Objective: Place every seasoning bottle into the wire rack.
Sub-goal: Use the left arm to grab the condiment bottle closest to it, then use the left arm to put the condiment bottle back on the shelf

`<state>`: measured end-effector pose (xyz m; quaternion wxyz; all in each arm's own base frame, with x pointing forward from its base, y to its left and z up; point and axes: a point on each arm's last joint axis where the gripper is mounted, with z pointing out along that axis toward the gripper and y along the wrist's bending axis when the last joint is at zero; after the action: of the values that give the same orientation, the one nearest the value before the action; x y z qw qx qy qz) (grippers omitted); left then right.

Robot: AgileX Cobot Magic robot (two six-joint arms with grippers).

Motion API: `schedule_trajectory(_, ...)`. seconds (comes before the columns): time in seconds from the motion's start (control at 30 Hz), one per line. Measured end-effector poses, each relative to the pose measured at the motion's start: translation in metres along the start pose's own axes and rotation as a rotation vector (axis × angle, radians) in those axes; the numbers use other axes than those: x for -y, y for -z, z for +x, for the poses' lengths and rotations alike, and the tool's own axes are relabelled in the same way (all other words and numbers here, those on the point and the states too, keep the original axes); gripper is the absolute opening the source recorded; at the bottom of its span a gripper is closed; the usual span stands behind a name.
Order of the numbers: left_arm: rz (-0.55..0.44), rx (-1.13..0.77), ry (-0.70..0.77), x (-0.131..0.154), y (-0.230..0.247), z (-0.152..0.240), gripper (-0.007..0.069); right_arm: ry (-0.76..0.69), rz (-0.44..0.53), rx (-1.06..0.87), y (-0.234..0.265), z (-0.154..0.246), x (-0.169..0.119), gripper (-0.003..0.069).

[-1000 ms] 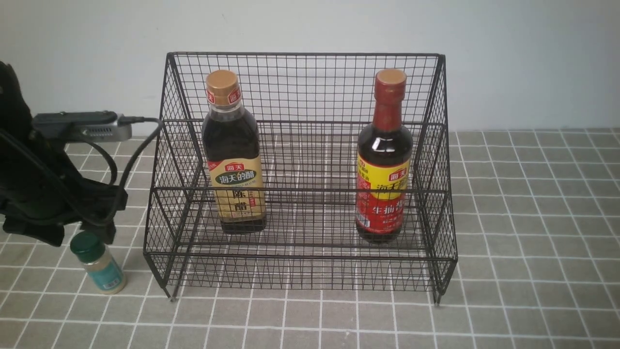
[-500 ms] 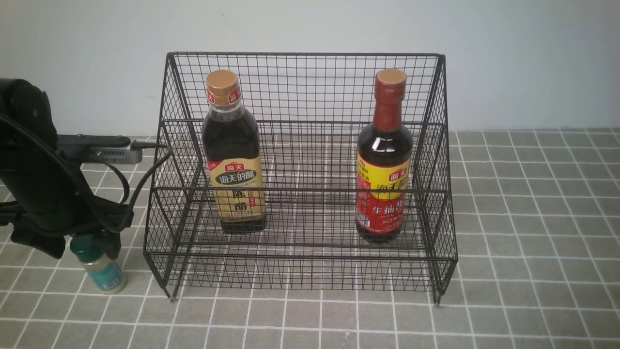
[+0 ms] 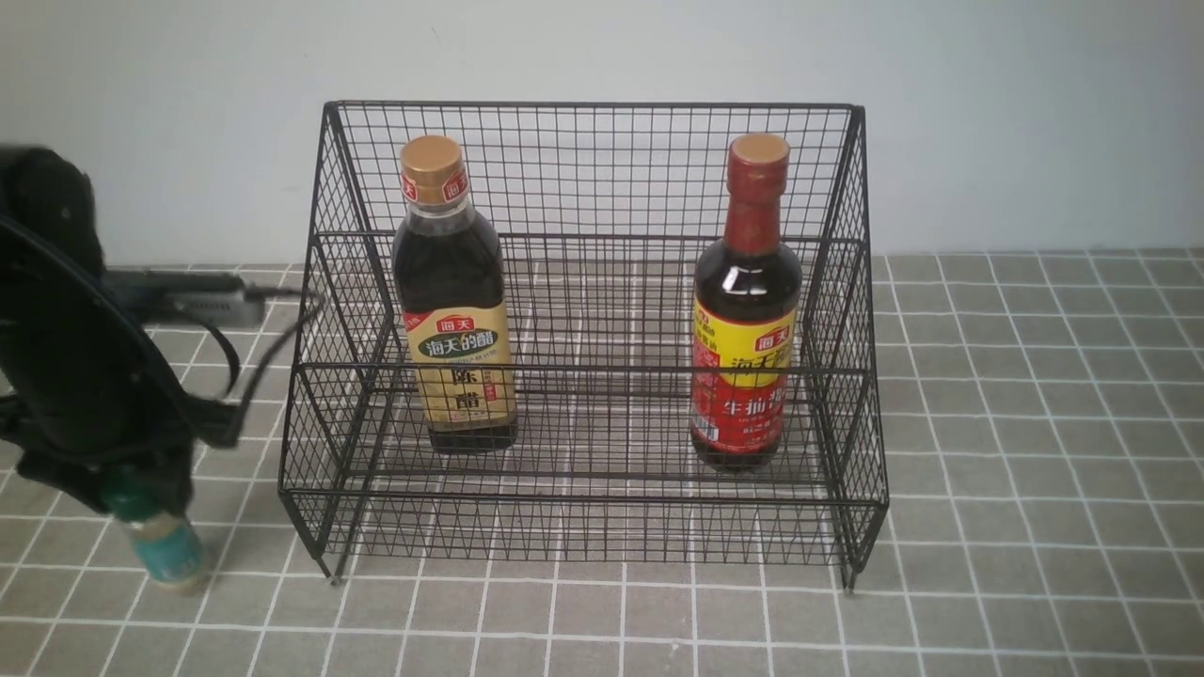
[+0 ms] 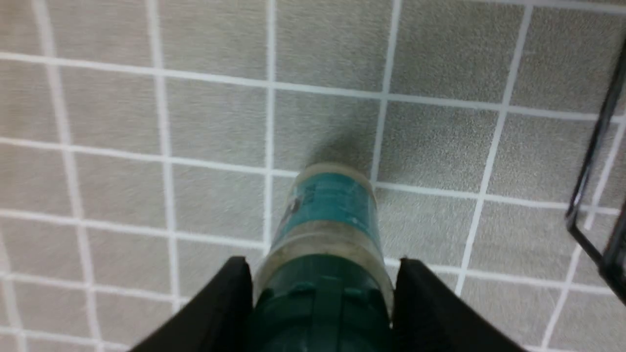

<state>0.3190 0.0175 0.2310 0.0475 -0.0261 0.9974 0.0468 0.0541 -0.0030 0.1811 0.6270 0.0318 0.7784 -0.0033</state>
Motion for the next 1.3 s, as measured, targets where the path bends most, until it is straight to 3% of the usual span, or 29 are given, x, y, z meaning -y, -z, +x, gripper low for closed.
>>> schedule_trajectory(0.2,0.015,0.116,0.022,-0.002,0.071,0.014,0.0332,0.0,0.0,0.0,0.0,0.0,0.0,-0.0013)
schedule_trajectory(0.3,0.044,0.216,-0.024,0.011,0.108,0.034,0.0332,0.0,0.0,0.0,0.0,0.0,0.0,-0.0013)
schedule_trajectory(0.53,0.144,0.315,-0.158,0.057,0.142,0.063,0.0332,0.0,0.0,0.0,0.0,0.0,0.0,-0.0013)
schedule_trajectory(0.83,0.227,0.35,-0.178,0.111,0.119,0.041,0.0332,0.0,0.0,0.0,0.0,0.0,0.0,-0.0013)
schedule_trajectory(1.3,0.184,0.2,-0.181,0.134,0.058,0.012,0.0332,0.0,0.0,0.0,0.0,0.0,0.0,-0.0013)
